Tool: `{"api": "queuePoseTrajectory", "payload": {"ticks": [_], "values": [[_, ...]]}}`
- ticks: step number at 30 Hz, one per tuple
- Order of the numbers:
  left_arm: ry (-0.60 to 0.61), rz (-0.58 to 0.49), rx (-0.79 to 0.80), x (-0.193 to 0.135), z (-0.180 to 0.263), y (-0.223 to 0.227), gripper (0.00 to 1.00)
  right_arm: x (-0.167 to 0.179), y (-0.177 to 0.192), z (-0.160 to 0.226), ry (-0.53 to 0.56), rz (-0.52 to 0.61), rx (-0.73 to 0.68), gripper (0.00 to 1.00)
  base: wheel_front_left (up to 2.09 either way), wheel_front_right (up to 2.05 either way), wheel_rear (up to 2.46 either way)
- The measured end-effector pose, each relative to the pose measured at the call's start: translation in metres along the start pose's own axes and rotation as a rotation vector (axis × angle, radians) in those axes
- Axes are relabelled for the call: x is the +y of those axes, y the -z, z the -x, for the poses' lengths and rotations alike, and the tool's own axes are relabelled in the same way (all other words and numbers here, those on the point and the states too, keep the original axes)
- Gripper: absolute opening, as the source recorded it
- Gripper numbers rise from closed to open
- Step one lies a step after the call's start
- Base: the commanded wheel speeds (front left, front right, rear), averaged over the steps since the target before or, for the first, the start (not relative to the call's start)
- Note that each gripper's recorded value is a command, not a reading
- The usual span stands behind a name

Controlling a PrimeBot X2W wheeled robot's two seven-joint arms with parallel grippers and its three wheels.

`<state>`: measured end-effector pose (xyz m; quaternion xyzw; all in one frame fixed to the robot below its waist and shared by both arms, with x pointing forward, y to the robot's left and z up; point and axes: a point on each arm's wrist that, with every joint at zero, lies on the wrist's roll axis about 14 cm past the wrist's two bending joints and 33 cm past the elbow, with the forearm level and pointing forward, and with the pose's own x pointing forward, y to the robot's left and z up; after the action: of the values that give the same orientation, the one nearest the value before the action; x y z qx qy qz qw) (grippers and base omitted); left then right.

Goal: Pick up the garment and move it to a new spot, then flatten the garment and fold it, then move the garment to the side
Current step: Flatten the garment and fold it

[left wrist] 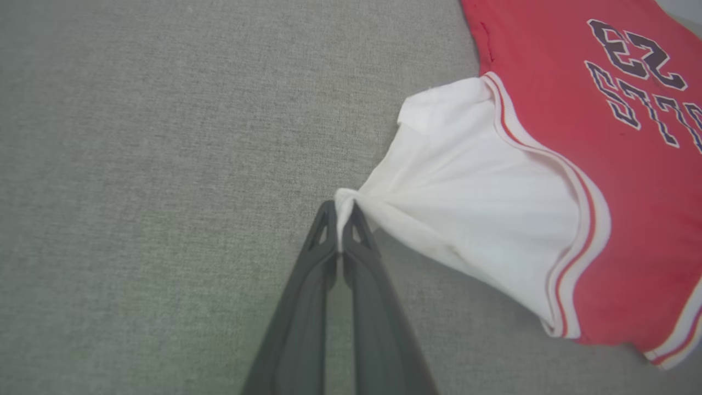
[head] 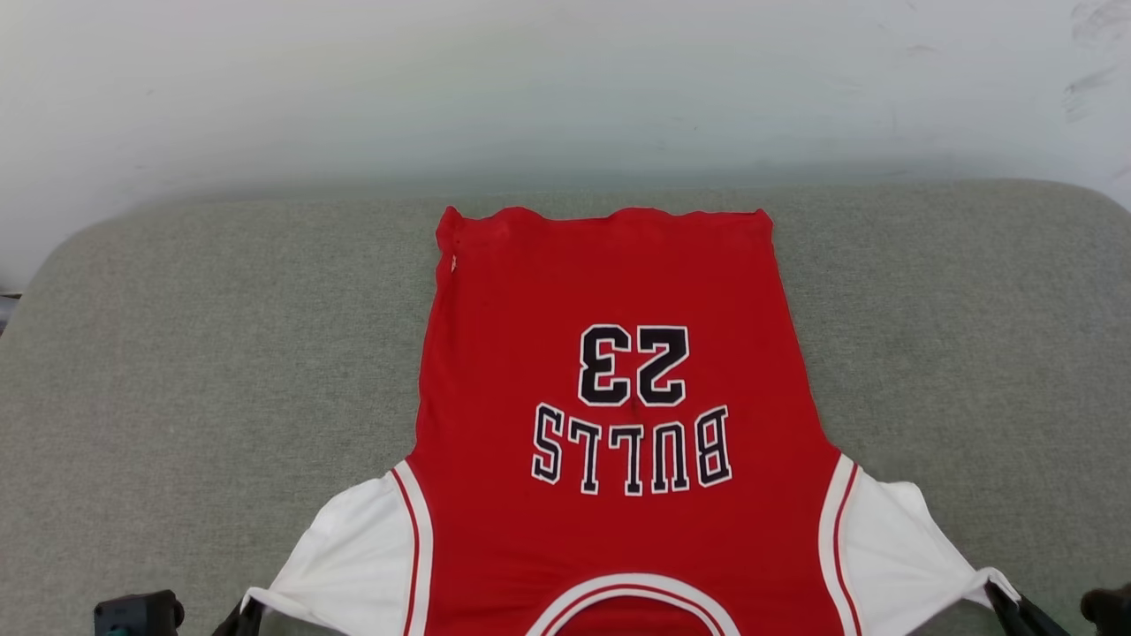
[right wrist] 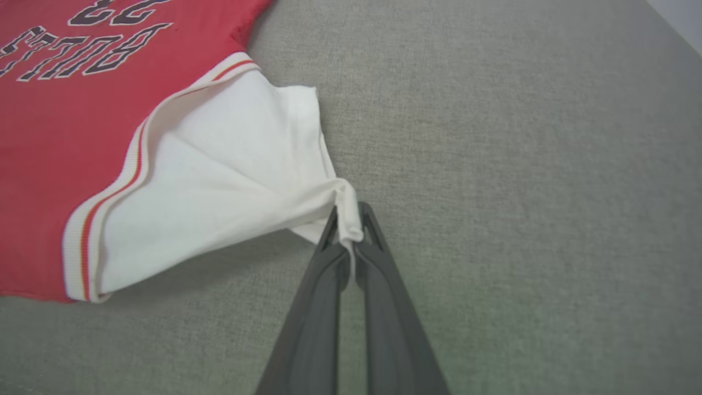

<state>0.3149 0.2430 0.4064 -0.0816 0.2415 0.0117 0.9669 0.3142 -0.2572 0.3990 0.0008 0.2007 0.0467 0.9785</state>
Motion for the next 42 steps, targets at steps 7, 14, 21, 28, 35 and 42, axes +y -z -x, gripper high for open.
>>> {"api": "queuePoseTrajectory", "payload": {"ticks": [7, 14, 21, 28, 35, 42], "values": [[-0.001, 0.01, -0.002, -0.004, 0.007, 0.005, 0.0, -0.003, 0.016, 0.016, 0.034, -0.033, 0.047, 0.0, 0.0, 0.0, 0.0], [0.024, -0.015, -0.04, -0.017, 0.006, -0.005, 0.0, -0.007, 0.001, 0.011, 0.055, -0.028, 0.02, 0.76, 0.0, 0.0, 0.0], [0.049, -0.03, -0.098, -0.033, 0.002, -0.024, 0.0, -0.028, -0.056, -0.005, 0.093, 0.026, -0.117, 1.0, 0.0, 0.0, 0.0], [0.068, -0.038, -0.145, -0.047, -0.007, -0.042, 0.0, -0.036, -0.172, -0.039, 0.08, 0.152, -0.356, 1.0, 0.0, 0.0, 0.0], [0.081, -0.043, -0.179, -0.056, -0.028, -0.055, 0.0, -0.01, -0.262, -0.096, -0.007, 0.258, -0.442, 1.0, 0.0, 0.0, 0.0], [0.065, -0.037, -0.179, -0.054, -0.053, -0.053, 0.0, 0.034, -0.278, -0.182, -0.14, 0.255, -0.265, 1.0, 0.0, 0.0, 0.0]]}}
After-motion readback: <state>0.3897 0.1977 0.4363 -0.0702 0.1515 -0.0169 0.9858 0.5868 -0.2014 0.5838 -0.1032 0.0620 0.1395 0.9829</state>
